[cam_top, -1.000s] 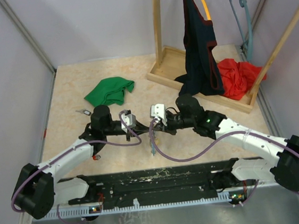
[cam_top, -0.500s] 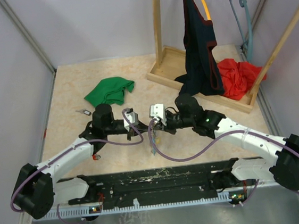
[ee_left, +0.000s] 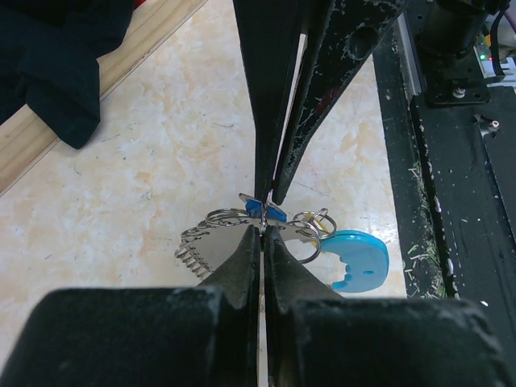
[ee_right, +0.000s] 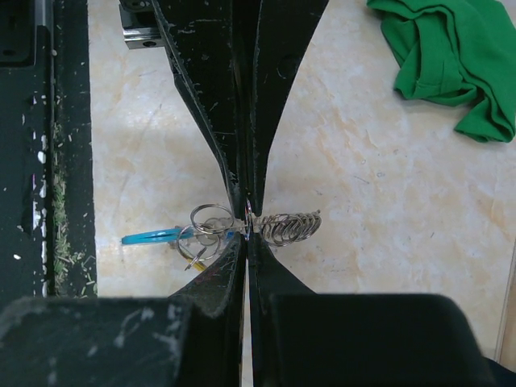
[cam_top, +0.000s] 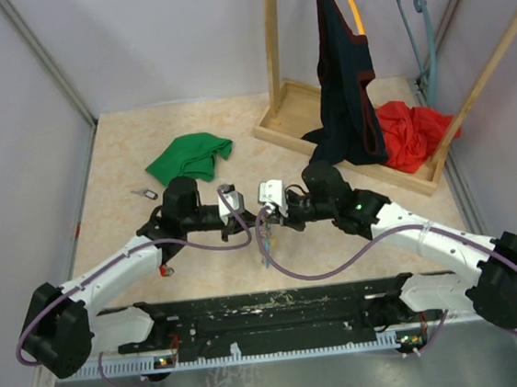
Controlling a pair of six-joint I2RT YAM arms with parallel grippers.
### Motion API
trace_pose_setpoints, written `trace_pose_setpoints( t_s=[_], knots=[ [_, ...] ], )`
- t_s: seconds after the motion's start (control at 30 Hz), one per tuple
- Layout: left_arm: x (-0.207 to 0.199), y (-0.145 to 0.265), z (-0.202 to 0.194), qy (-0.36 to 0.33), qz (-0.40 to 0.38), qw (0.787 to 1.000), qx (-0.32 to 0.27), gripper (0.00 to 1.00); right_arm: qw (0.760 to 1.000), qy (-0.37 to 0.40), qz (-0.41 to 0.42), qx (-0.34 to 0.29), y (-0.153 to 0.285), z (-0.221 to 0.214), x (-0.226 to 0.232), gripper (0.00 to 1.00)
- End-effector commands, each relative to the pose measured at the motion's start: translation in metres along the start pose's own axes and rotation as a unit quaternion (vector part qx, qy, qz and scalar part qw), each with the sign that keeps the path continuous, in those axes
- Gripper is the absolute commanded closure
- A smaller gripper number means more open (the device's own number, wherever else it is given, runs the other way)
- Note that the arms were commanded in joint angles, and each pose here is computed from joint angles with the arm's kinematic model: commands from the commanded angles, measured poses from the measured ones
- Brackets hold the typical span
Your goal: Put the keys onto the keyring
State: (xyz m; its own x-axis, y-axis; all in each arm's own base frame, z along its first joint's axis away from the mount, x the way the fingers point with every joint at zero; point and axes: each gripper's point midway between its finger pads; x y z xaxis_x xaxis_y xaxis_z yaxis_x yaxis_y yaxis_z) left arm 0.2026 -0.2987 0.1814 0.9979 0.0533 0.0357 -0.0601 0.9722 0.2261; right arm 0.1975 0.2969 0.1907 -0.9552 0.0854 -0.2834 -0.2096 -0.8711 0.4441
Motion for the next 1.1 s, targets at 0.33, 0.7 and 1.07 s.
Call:
trace_pose_setpoints(
  t_s=[0.33,0.7,1.07],
  knots=[
    [0.011,-0.003,0.016,0.008,0.030,1.000,0.002,1.00,0.998,0.061,-0.013,-0.030,0.003,0.034,-0.008,1.00],
    [0.017,-0.004,0.017,0.026,0.047,0.999,0.005,1.00,0.997,0.078,-0.017,-0.019,0.003,0.030,-0.005,1.00],
    [0.030,-0.001,0.020,0.049,0.088,0.995,0.001,1.00,0.996,0.086,-0.019,-0.012,0.003,0.027,-0.004,1.00]
  ],
)
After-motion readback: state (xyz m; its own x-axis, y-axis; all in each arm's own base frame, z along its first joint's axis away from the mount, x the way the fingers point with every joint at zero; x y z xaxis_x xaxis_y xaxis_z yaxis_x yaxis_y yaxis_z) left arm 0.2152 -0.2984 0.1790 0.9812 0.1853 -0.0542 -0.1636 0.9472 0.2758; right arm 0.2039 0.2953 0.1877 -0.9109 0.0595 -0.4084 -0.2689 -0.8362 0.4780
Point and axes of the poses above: each gripper's point midway between its finger pads, its own y axis back along the fingers, its own x axis along the line the jaws close on, z = x × y, and after that the axes turned 5 degrees about y, right-handed
